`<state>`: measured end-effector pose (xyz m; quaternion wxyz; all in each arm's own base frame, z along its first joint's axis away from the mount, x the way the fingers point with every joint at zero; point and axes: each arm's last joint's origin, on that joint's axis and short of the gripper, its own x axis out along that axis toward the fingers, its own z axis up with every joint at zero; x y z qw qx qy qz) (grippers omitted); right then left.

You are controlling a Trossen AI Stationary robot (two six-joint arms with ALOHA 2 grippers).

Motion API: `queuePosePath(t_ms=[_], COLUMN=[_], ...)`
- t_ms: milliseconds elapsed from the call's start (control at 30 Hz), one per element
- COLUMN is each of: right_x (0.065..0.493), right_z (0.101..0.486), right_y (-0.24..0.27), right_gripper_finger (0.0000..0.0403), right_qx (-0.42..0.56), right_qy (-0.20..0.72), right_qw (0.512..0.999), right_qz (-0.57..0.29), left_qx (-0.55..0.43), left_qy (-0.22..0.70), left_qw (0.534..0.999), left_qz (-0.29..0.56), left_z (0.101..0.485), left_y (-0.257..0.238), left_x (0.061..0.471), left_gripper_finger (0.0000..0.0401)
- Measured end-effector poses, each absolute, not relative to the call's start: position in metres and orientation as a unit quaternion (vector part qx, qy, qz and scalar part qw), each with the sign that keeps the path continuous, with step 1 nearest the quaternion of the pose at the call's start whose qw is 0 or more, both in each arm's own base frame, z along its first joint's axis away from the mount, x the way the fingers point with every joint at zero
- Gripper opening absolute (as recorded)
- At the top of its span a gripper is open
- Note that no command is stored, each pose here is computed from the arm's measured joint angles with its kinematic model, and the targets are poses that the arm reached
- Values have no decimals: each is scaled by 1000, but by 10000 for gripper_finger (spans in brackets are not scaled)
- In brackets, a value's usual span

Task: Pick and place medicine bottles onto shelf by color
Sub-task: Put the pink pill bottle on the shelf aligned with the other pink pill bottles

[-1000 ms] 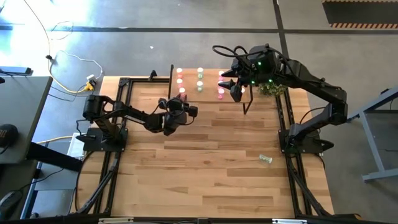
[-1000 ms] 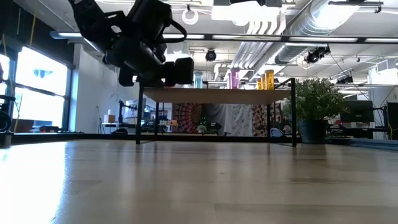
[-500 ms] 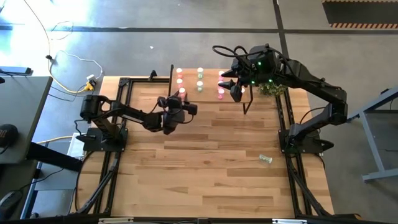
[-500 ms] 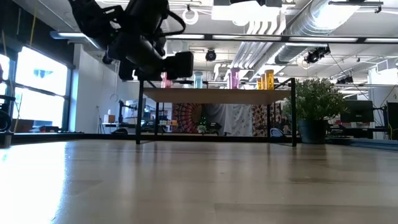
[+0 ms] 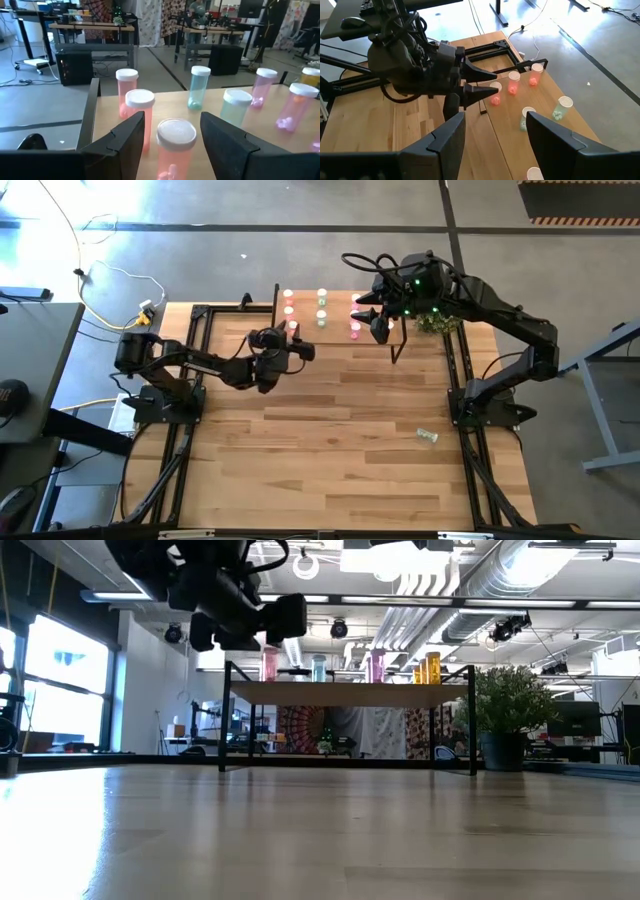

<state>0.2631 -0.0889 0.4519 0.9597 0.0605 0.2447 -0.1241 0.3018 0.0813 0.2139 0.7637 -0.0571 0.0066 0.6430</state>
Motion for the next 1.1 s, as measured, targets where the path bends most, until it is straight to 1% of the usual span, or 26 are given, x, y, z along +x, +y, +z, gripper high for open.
queuePosePath(t_ms=[200,400,567,700,767,900,1000,1100], right_x=[263,263,263,263,263,263,263,263], right_z=[452,452,452,452,452,452,452,452], right_y=[-89,-89,-89,-89,-89,-89,-89,-89], right_gripper_finger=[201,201,201,201,201,201,201,201], right_qx=[61,61,61,61,61,60,60,60], right_qy=[245,245,245,245,244,243,243,243], right_qw=[960,960,960,960,960,960,960,960], right_qz=[-124,-124,-124,-124,-124,-124,-124,-124], left_qx=[-63,-47,-61,-53,-50,-40,-42,-59], left_qy=[-5,-4,-29,-13,-9,13,24,26], left_qw=[765,768,807,817,818,840,850,847], left_qz=[641,639,587,575,573,541,524,528], left_z=[223,239,266,271,272,268,256,241], left_y=[81,79,72,61,53,30,18,18], left_x=[298,292,281,276,275,278,286,294], left_gripper_finger=[184,184,184,184,184,184,184,184])
